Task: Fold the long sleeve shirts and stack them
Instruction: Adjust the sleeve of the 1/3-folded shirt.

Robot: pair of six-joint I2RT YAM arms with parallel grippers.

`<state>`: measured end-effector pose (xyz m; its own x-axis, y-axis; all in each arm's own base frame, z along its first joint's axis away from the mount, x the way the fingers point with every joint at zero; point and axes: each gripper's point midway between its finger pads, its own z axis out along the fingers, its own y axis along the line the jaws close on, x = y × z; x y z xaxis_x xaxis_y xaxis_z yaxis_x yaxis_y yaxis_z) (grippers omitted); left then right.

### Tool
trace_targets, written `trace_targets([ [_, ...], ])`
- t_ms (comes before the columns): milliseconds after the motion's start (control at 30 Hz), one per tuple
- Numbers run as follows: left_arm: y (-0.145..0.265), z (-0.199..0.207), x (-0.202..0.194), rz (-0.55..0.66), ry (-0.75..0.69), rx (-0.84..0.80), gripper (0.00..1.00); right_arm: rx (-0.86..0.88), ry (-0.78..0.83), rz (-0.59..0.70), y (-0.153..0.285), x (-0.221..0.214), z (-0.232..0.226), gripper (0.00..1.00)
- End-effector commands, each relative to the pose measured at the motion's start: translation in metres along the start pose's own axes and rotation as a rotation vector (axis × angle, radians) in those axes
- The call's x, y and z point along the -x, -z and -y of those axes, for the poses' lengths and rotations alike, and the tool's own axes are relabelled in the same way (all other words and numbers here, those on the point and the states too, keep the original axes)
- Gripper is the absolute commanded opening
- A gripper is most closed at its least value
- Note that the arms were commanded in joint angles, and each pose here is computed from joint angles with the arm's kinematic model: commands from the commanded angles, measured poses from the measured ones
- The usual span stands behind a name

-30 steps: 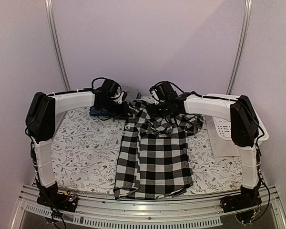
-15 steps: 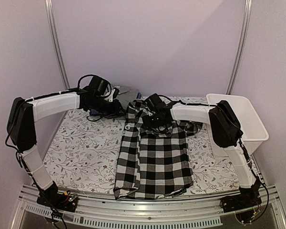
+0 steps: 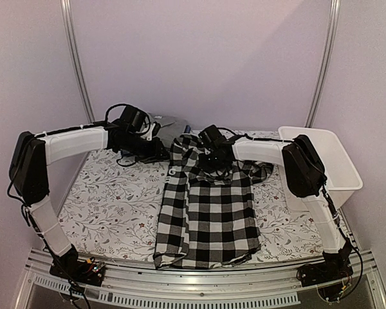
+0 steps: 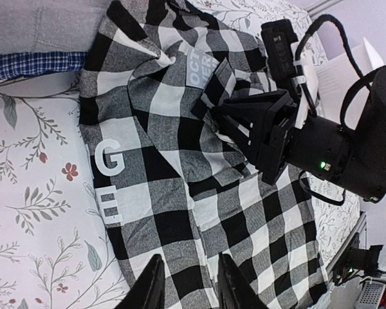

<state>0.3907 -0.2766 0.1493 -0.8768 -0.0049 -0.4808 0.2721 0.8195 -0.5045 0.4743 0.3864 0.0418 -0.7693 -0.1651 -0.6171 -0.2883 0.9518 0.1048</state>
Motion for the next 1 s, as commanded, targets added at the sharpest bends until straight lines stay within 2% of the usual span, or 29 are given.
trace_targets([
  [0,0.01,0.007,0.006,0.029,-0.007,-0.03,0.28,-0.002,-0.012,0.017,0.001,0.01,0.002,0.23],
  [167,0.009,0.007,0.004,0.027,-0.006,-0.033,0.28,-0.006,-0.008,0.02,0.001,0.012,0.002,0.25],
  [467,0.012,0.006,0.001,0.029,-0.006,-0.037,0.28,-0.008,0.006,0.053,0.009,0.027,0.0,0.0],
  [633,0.013,0.006,0.002,0.035,-0.004,-0.045,0.28,0.008,0.026,0.07,0.022,0.035,-0.004,0.0],
  [667,0.012,0.006,0.001,0.033,-0.002,-0.045,0.28,0.009,0.03,0.08,0.027,0.038,-0.005,0.03],
  [733,0.011,0.005,0.001,0.03,0.001,-0.048,0.28,0.002,0.037,0.086,0.031,0.04,-0.005,0.17],
  [800,0.01,0.004,0.001,0.028,0.002,-0.051,0.28,-0.004,0.043,0.082,0.028,0.038,-0.004,0.27],
  [967,0.009,0.002,0.001,0.025,0.002,-0.049,0.28,-0.005,0.045,0.048,0.013,0.025,-0.003,0.36],
])
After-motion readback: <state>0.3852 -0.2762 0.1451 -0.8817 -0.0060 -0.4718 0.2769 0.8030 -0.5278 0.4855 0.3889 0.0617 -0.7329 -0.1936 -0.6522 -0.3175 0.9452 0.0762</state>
